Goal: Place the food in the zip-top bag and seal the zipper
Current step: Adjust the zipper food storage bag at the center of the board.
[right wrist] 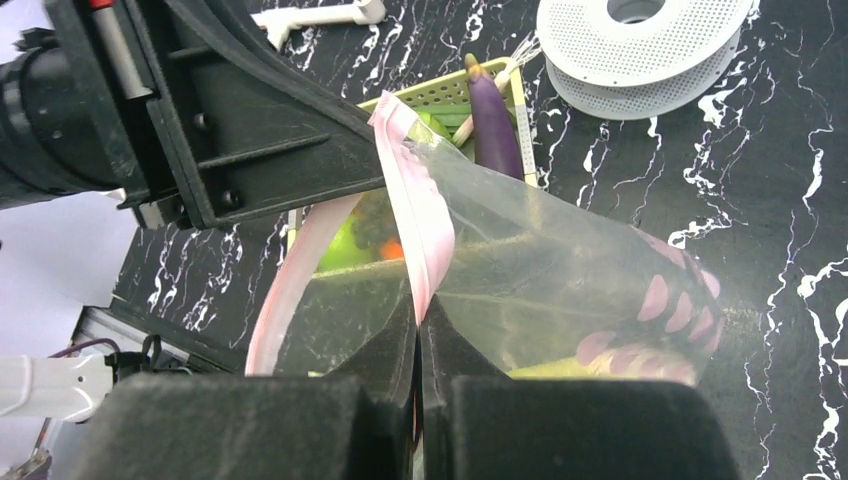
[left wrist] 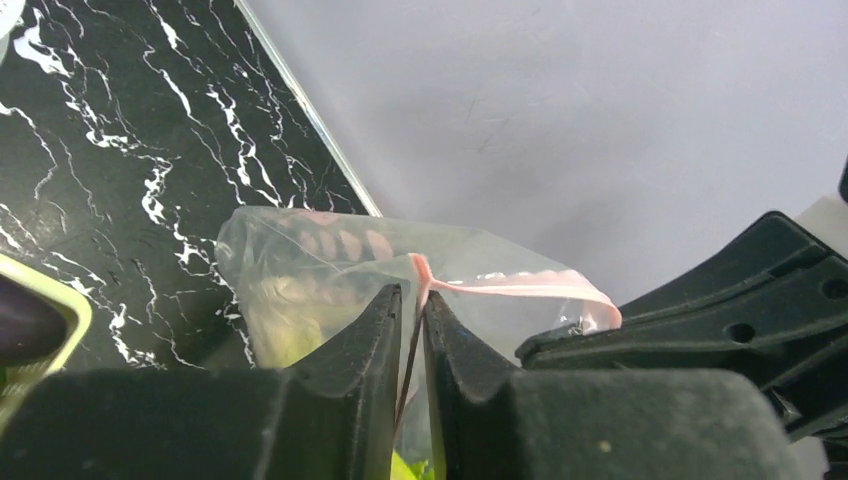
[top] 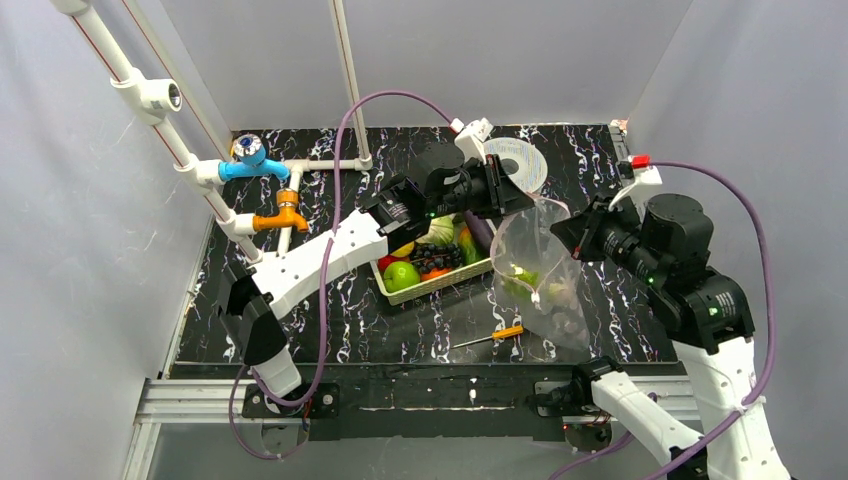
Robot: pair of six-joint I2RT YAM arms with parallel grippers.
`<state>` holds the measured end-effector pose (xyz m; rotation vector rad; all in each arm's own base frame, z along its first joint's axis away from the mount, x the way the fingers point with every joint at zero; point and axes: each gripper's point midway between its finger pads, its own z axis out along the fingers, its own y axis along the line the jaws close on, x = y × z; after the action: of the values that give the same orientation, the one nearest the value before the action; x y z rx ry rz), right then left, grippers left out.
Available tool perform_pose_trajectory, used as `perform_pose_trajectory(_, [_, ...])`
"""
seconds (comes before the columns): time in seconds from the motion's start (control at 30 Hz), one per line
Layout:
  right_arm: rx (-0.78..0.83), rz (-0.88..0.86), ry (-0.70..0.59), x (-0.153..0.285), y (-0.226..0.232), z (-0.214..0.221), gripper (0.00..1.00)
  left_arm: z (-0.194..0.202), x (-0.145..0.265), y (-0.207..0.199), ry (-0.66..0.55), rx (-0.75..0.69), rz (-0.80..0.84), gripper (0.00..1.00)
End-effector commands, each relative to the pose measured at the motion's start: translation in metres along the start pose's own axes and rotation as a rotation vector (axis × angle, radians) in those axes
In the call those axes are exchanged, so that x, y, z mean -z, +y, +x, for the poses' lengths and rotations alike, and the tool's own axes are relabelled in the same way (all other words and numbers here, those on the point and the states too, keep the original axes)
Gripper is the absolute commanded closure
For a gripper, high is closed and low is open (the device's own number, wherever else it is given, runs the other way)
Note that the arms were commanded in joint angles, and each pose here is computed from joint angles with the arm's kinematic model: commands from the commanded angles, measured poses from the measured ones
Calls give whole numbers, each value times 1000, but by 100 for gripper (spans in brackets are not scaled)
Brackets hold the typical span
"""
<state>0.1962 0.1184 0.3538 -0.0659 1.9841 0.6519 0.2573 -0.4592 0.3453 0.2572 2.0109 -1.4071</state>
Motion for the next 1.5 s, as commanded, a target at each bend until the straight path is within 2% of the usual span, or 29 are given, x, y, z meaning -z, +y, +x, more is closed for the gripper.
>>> perform_pose_trajectory(0.0, [22, -49, -127, 12, 13, -26, 99, 10, 10, 9, 30, -22, -27, 71])
perform_pose_trajectory(0.1, [19, -45, -81, 2, 8, -15, 99, 24, 22, 16, 56, -24, -30, 51])
perform_pose_trajectory(0.2, [18, -40, -71, -5, 4, -8, 99, 39, 40, 26, 83, -42, -53, 42])
perform_pose_trajectory(0.4, [34, -31, -54, -10, 1, -5, 99, 51, 78, 32, 58, -134, -104, 40])
perform_pose_trajectory(0.5, [38, -26, -53, -11, 0, -5, 99, 66, 79, 34, 91, -147, -108, 37])
perform_pose_trajectory(0.77, [38, -25, -41, -14, -1, -2, 99, 90, 80, 32, 133, -202, -130, 36])
perform_pose_trajectory(1.0, [43, -23, -40, -15, -2, -2, 99, 111, 87, 13, 153, -209, -68, 29])
perform_pose_trajectory(1.13, [43, -30, -42, -14, -2, 0, 99, 122, 81, 24, 170, -180, -100, 35])
perform_pose_trajectory(1.17, [42, -29, -42, -14, -2, 0, 99, 124, 78, 24, 176, -171, -96, 39])
perform_pose_trajectory(1.23, [43, -17, -43, -15, -4, 1, 99, 128, 72, 22, 185, -166, -73, 55])
perform_pose_trajectory(1.33, [48, 19, -54, -15, -12, 1, 99, 119, 62, 9, 162, -200, -23, 95])
perform_pose_trajectory(1.37, [52, 41, -62, -15, -17, 1, 99, 110, 58, 0, 144, -224, -3, 100])
perform_pose_trajectory(1.47, [54, 124, -90, -15, -33, 1, 99, 64, 43, -43, 43, -282, 71, 100])
